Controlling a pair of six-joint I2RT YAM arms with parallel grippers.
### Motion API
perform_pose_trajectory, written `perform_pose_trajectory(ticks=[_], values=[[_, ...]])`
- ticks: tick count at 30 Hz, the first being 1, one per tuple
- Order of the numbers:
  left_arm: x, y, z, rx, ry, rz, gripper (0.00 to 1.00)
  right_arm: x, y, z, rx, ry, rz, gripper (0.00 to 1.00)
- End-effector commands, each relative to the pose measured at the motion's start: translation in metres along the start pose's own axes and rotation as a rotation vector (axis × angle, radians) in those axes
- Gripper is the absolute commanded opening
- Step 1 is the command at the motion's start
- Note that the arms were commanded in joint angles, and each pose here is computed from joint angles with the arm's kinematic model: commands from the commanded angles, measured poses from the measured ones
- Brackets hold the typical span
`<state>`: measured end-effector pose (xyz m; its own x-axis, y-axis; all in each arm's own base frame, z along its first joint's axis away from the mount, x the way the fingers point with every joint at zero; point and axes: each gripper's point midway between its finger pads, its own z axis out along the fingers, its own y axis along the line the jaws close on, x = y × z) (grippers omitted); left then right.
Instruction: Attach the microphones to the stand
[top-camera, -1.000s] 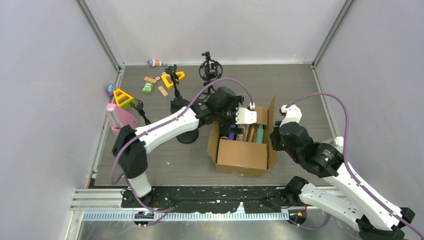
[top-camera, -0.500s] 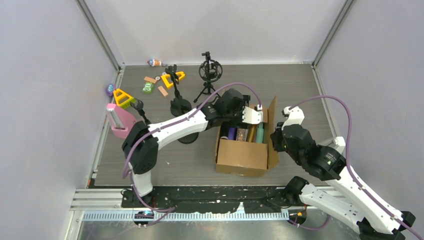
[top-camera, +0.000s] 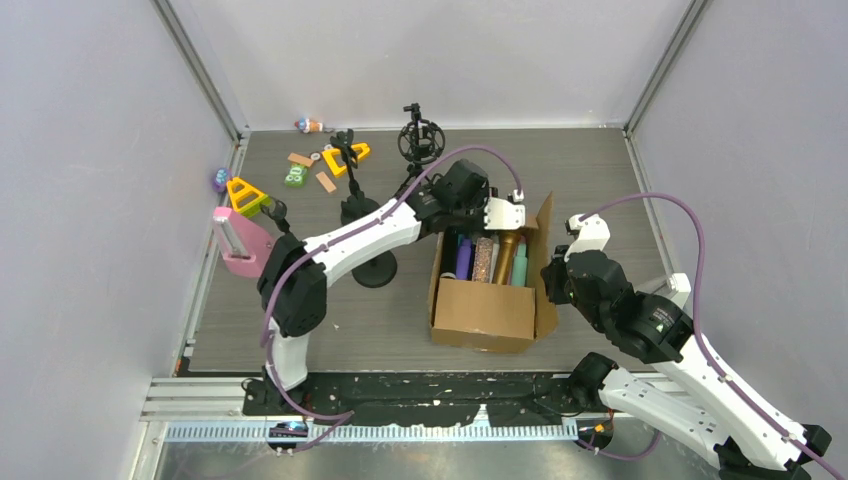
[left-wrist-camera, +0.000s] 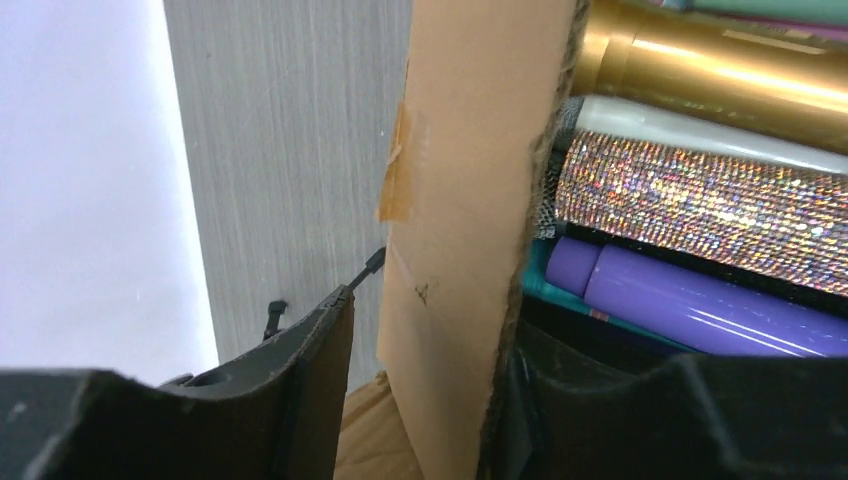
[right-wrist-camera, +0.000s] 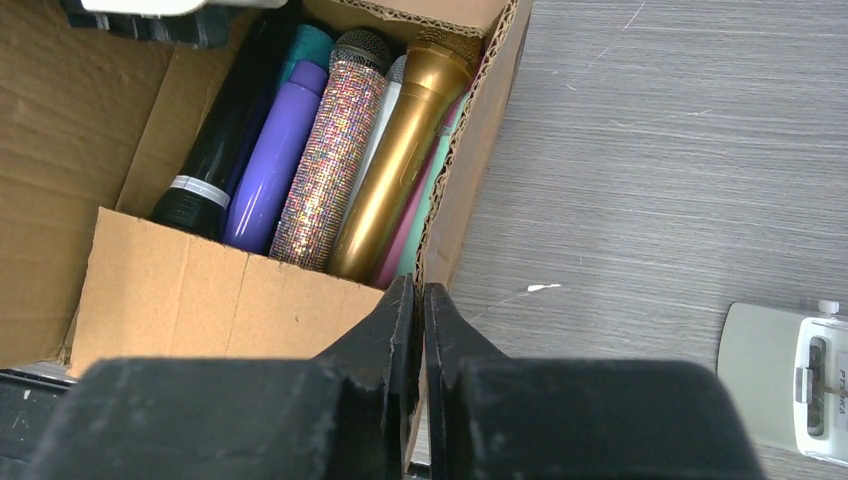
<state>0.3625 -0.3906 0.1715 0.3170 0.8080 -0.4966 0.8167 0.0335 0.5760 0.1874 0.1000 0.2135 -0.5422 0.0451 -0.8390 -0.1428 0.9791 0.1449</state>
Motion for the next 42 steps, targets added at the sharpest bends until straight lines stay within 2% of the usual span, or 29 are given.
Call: perform_pose_trajectory(ticks=[1,4,5,10,11,22,29,36,38,40,42], values=[[-0.01,-0.008,-0.005,0.168,0.006,-0.009,0.43,0.014,0.013,0.001,-0.073,0.057,-0.006,0.11],[-0.018,0.004,-0.008,0.204,0.013,-0.028,0.32,0.012,0.013,0.0,-0.075,0.049,0.002,0.12],[-0.02,0.007,-0.009,0.203,0.009,-0.035,0.28,0.012,0.013,0.0,-0.074,0.046,0.004,0.15],[-0.033,0.027,-0.033,0.114,-0.05,-0.016,0.01,0.002,0.01,-0.004,-0.056,0.017,0.022,0.23],[-0.035,0.031,-0.039,0.094,-0.058,-0.018,0.0,0.001,0.009,-0.004,-0.049,0.015,0.026,0.24],[-0.051,0.036,-0.14,0.051,-0.133,-0.07,0.0,-0.011,-0.027,-0.016,0.14,-0.017,0.03,0.36],[-0.073,0.021,-0.201,0.068,-0.216,-0.106,0.0,-0.004,-0.019,-0.006,0.128,0.024,0.018,0.41],[-0.088,0.002,-0.233,0.097,-0.282,-0.097,0.0,0.01,-0.019,0.003,0.141,0.064,-0.006,0.44],[-0.089,-0.001,-0.236,0.103,-0.292,-0.097,0.0,0.015,-0.022,0.005,0.159,0.076,-0.016,0.49],[-0.091,-0.004,-0.238,0.108,-0.301,-0.096,0.0,0.017,-0.025,0.007,0.173,0.081,-0.021,0.6],[-0.093,-0.006,-0.241,0.113,-0.313,-0.091,0.0,0.018,-0.027,0.007,0.187,0.076,-0.022,0.78]])
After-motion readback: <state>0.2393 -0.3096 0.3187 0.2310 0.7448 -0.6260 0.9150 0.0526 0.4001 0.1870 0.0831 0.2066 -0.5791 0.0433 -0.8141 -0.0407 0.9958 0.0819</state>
